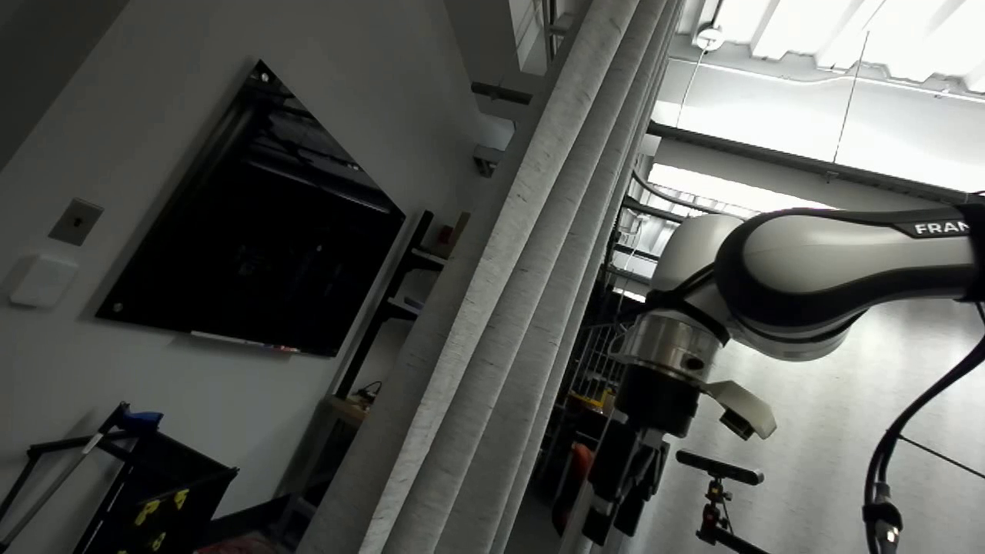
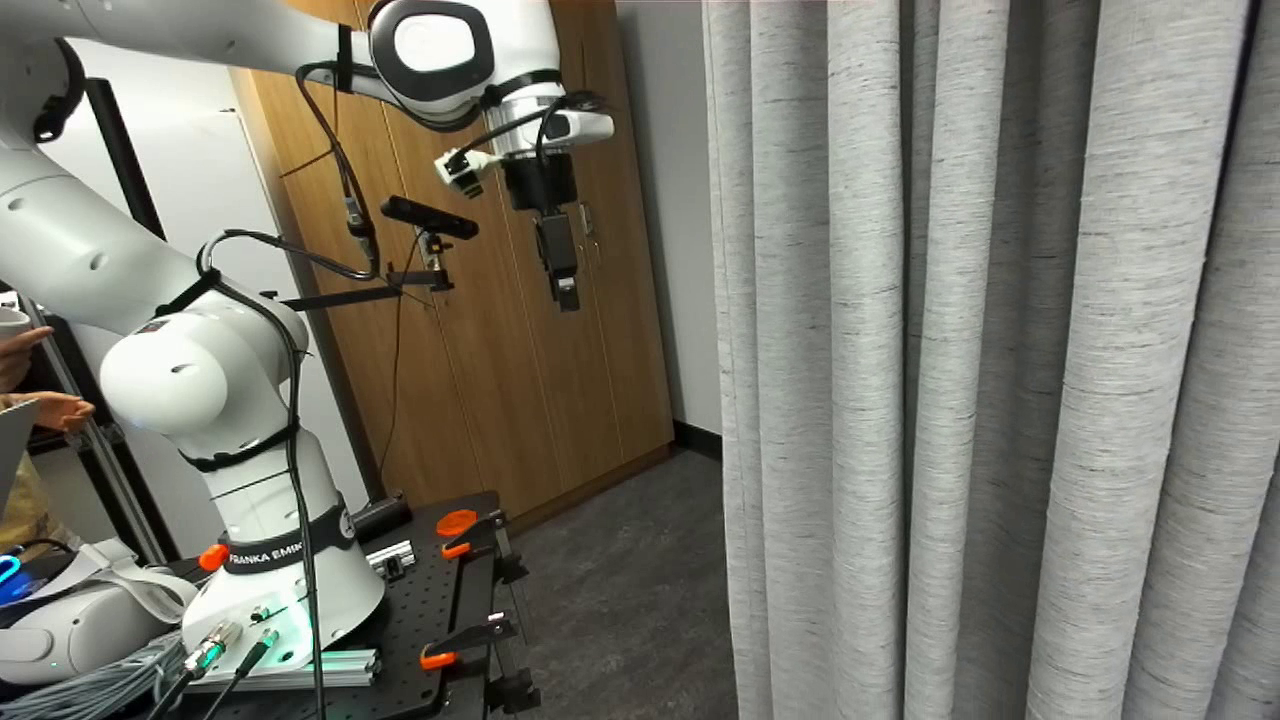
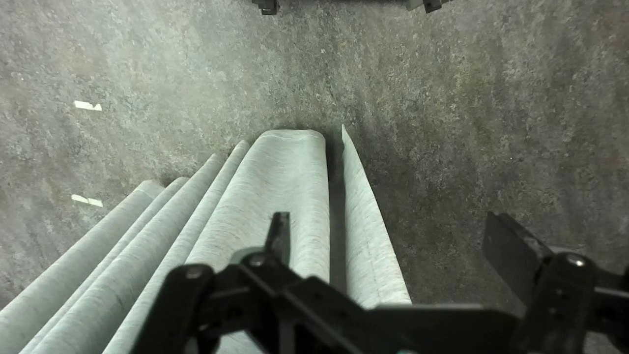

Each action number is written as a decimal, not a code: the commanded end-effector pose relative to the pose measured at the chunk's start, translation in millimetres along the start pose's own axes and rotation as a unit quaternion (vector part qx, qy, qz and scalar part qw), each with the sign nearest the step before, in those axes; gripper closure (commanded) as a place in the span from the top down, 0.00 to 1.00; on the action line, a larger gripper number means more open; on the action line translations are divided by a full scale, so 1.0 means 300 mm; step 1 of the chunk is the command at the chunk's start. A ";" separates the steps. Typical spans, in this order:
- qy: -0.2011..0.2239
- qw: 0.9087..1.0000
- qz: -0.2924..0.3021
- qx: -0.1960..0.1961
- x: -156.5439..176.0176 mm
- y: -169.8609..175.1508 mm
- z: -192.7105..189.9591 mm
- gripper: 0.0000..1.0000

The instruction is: Slide the curtain to the left

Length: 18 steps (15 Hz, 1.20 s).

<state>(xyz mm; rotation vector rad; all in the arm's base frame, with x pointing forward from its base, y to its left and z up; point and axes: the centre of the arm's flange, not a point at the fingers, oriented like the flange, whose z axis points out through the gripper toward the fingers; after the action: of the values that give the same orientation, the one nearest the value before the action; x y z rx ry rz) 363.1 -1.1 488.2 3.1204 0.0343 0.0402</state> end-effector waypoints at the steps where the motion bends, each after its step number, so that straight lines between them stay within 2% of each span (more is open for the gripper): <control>1: 0.000 1.000 0.000 0.000 0.000 0.000 0.000 1.00; 12: 0.000 1.000 0.000 0.000 0.000 0.000 0.000 1.00; 15: 0.008 0.999 -0.036 -0.002 0.007 0.008 0.001 1.00; 18: 0.028 0.998 -0.048 0.001 0.015 0.006 0.003 1.00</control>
<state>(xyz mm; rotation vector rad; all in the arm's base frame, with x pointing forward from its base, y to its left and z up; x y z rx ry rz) 364.0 -1.2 489.0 3.1132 0.1201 0.0531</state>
